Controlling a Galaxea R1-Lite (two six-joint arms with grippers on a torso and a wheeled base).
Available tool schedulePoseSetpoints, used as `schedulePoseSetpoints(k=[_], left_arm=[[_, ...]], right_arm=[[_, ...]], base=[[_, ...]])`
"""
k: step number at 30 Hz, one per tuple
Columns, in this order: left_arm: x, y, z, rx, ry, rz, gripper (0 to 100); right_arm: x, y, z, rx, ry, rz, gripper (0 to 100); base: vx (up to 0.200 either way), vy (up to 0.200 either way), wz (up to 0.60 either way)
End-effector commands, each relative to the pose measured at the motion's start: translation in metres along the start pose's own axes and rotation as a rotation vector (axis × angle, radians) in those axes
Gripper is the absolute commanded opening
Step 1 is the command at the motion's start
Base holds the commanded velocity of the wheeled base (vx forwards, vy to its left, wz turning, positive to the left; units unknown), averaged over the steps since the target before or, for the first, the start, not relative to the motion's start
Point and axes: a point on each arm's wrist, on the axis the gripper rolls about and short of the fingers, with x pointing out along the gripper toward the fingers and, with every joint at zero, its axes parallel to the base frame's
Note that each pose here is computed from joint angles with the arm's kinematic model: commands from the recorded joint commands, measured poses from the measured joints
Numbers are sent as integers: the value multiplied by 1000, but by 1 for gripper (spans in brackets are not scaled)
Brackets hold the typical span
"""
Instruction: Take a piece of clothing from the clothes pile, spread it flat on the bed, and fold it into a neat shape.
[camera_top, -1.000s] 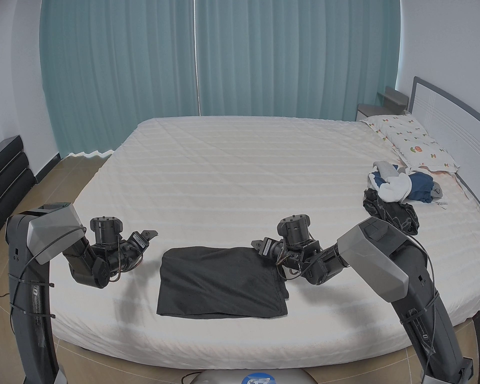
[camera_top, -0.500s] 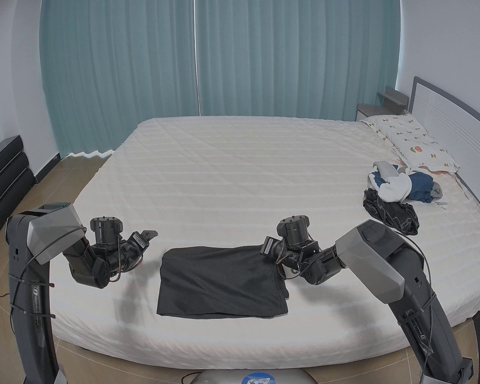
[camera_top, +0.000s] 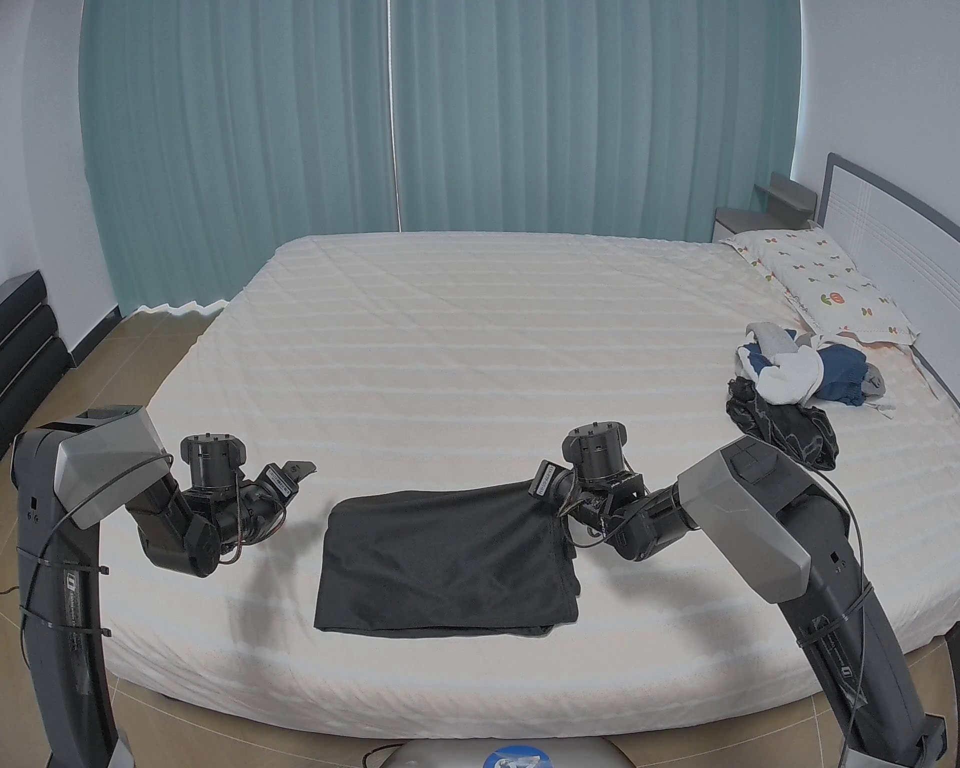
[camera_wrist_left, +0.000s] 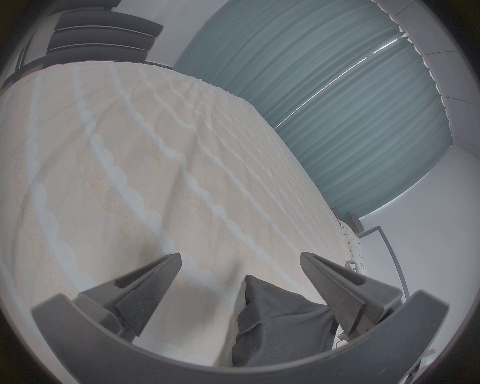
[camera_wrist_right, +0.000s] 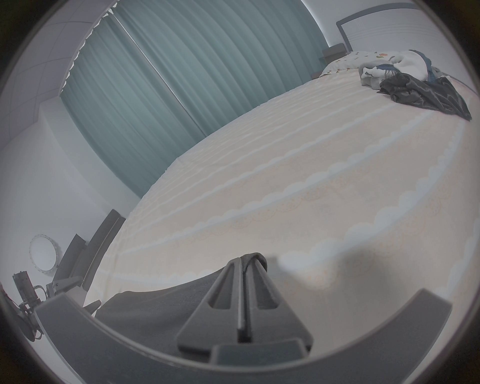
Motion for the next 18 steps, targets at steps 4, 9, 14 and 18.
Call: schedulePoseSetpoints(k=[4, 9, 14, 18], left_arm=[[1, 1, -1, -1, 2, 2, 100], [1, 1, -1, -1, 2, 2, 100], [1, 1, -1, -1, 2, 2, 100], [1, 1, -1, -1, 2, 2, 100]], right_arm=[[5, 0, 1, 1, -24, -7, 0], [5, -1, 1, 1, -25, -8, 0], [5, -2, -1, 0, -19, -15, 0], [5, -2, -4, -4, -2, -25, 100]], base=[[0, 0, 0], [0, 0, 0], [0, 0, 0], [0, 0, 0]])
